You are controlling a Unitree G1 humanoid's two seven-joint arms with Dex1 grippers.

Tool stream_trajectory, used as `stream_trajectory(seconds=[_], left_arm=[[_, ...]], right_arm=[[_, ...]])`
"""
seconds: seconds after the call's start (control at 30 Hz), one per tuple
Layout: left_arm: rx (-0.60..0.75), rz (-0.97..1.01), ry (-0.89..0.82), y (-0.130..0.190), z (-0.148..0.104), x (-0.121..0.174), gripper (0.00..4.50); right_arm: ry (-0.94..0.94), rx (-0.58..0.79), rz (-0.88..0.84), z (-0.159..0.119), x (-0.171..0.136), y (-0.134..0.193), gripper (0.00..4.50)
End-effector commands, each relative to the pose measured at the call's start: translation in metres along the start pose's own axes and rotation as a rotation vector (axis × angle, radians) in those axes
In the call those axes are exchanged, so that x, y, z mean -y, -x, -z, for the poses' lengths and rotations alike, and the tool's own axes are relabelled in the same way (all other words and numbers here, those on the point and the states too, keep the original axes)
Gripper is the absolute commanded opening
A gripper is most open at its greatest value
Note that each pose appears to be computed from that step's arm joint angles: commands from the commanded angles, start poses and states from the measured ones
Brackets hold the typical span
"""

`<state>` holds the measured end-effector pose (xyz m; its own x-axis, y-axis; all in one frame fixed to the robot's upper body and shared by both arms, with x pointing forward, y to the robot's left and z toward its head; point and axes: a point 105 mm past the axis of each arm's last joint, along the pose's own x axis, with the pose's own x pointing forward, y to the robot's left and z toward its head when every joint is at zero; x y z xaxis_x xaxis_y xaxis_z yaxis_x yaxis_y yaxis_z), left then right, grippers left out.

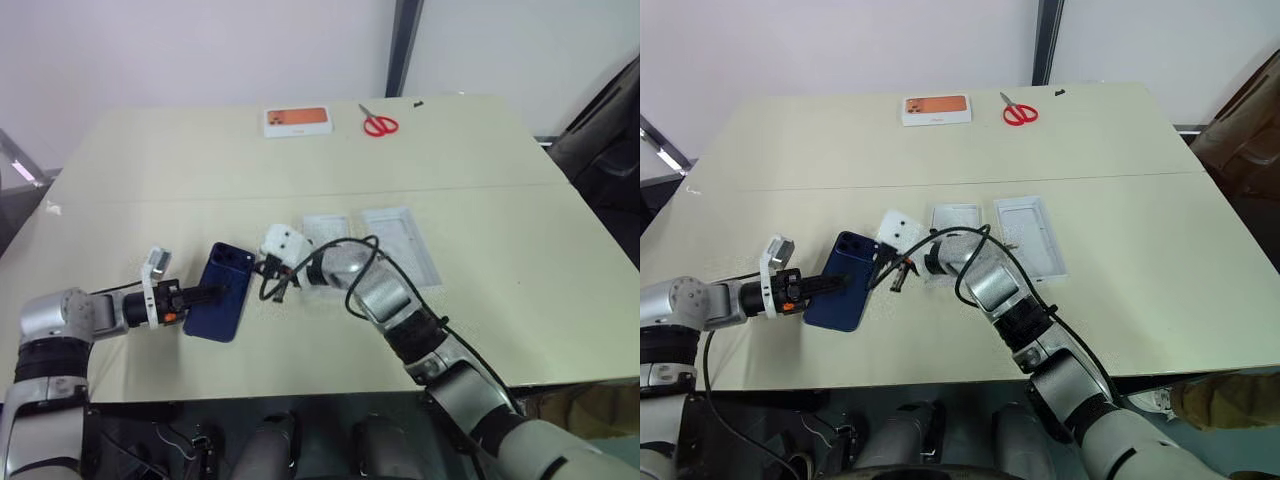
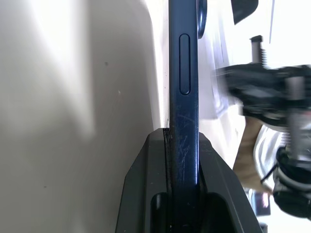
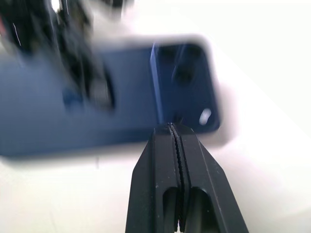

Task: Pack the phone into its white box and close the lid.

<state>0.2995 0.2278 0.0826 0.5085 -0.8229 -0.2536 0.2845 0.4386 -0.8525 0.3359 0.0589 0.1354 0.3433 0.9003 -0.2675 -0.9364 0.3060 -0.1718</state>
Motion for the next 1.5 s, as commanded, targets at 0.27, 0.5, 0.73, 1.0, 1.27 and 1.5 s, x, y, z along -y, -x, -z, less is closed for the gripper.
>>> stream_trajectory(seconds=[0.27, 0.5, 0.73, 1.0, 1.27, 1.5], left_arm=[[0.213, 0.137, -0.009, 0.002, -0.023, 0.026, 0.0], [0.219, 0.183, -0.025, -0.012, -0.019, 0.044, 0.0], [0.198, 0.193, -0.024, -0.024, -0.012, 0.049, 0.0], [0.199, 0.187, -0.034, -0.029, -0.013, 0.053, 0.0], [0.195, 0.177, -0.032, -0.028, -0.012, 0.052, 0.0], [0.233, 0.208, -0.025, -0.034, -0.022, 0.06, 0.0]], right_arm=[[0.019, 0.072, -0.065, -0.005, 0.009, 0.06, 2.41], [0.121, -0.044, -0.148, 0.025, 0.003, 0.105, 3.42], [0.154, -0.098, -0.166, 0.048, -0.006, 0.11, 3.42], [0.171, -0.147, -0.117, 0.067, 0.001, 0.105, 2.11], [0.164, -0.131, -0.145, 0.065, -0.003, 0.105, 0.03], [0.179, -0.06, -0.219, 0.047, -0.021, 0.098, 0.03]])
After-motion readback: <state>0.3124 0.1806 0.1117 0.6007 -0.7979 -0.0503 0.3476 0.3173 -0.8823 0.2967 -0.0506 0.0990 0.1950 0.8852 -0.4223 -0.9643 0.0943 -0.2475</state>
